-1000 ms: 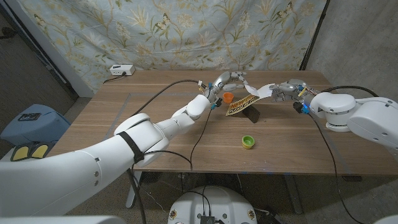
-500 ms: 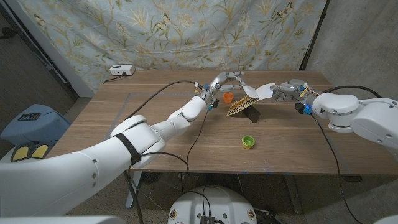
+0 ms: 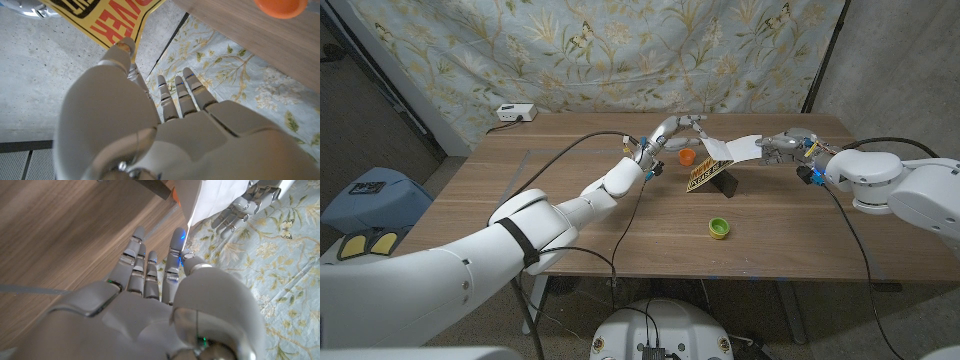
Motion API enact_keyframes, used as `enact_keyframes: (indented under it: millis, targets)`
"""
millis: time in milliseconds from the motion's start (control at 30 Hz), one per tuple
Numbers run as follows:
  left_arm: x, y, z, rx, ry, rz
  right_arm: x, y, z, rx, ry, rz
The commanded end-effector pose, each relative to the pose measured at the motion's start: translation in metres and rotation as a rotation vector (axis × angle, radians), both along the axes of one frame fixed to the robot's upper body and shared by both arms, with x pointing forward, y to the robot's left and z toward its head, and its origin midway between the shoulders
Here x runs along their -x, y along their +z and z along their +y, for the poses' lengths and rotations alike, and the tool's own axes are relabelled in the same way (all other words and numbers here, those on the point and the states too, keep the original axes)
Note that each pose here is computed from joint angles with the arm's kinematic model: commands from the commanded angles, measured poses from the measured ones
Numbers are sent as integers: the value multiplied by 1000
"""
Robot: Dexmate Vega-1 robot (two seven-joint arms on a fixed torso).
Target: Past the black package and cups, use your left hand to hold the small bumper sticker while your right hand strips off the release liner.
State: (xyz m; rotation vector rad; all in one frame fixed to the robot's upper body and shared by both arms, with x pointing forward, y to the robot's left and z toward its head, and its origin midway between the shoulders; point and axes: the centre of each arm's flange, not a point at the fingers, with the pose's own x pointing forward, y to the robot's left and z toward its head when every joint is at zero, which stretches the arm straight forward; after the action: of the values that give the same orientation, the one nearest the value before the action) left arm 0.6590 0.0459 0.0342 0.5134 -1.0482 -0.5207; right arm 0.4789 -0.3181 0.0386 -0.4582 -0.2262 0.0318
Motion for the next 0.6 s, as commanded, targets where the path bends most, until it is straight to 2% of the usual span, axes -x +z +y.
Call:
enact_keyframes:
  millis: [33, 600]
  targets:
    - [4, -7, 15, 0, -10, -30, 1, -1, -3, 1, 3, 0]
    - [7, -6, 25, -5, -15, -50, 5, -3, -5, -13, -11, -2]
